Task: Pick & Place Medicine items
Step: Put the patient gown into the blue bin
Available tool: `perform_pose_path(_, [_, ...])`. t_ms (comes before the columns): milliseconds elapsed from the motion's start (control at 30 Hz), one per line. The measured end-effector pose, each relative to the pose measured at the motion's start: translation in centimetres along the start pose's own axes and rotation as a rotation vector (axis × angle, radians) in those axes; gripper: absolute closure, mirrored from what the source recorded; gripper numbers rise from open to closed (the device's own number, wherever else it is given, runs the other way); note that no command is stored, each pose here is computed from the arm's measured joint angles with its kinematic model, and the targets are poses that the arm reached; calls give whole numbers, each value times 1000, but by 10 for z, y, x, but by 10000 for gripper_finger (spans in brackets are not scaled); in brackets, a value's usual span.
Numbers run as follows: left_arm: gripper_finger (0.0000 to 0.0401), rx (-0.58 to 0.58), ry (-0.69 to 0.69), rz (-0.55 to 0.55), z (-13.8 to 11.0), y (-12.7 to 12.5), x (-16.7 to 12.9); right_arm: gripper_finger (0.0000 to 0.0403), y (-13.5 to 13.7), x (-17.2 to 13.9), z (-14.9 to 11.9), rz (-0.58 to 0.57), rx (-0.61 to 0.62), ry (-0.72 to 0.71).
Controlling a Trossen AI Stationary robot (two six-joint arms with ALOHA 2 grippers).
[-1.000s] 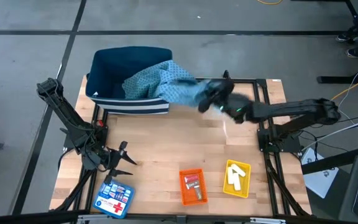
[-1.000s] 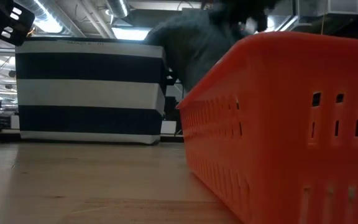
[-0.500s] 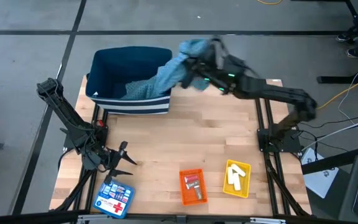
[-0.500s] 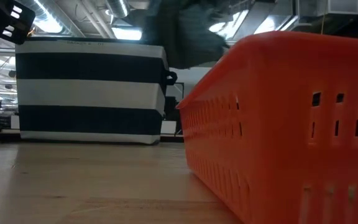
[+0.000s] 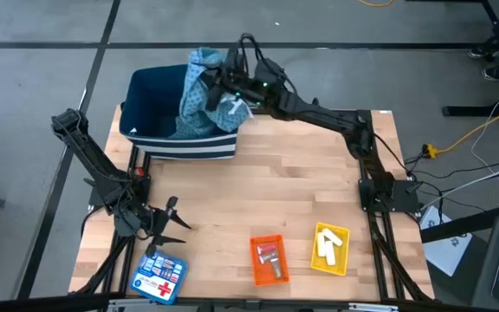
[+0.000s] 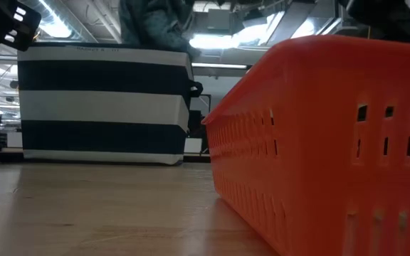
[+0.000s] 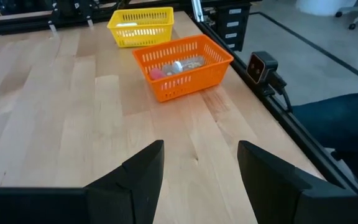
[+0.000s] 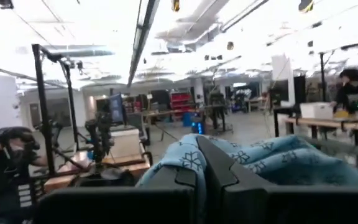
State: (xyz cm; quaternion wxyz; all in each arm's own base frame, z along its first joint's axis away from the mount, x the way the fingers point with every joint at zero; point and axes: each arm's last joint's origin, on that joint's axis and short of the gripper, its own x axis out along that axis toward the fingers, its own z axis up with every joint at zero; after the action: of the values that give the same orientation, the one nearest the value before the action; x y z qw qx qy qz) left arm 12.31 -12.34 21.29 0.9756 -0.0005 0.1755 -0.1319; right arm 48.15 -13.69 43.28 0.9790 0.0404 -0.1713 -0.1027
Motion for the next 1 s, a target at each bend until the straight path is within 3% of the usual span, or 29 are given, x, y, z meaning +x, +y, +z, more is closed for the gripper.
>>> perform_pose_path(167, [201, 3, -1, 1, 0, 0, 0, 403, -11, 0, -1, -21, -30, 18])
perform_pose_path(433, [201, 12, -1, 3, 0, 0, 0, 403, -4, 5, -9, 125, -95, -57])
perform_pose_path(533, [201, 12, -1, 3, 0, 0, 0, 403, -4, 6, -20, 172, -45, 0])
perform_pose_path(667, [201, 7, -2, 4, 0, 0, 0, 398, -9, 11, -54, 132, 26, 141])
perform_pose_path(767, [201, 2, -2, 4, 0, 0, 0, 368, -17, 11, -66, 127, 51, 199])
perform_pose_path(1000, [201, 1, -1, 3, 0, 0, 0, 247, -22, 10, -72, 128, 102, 276])
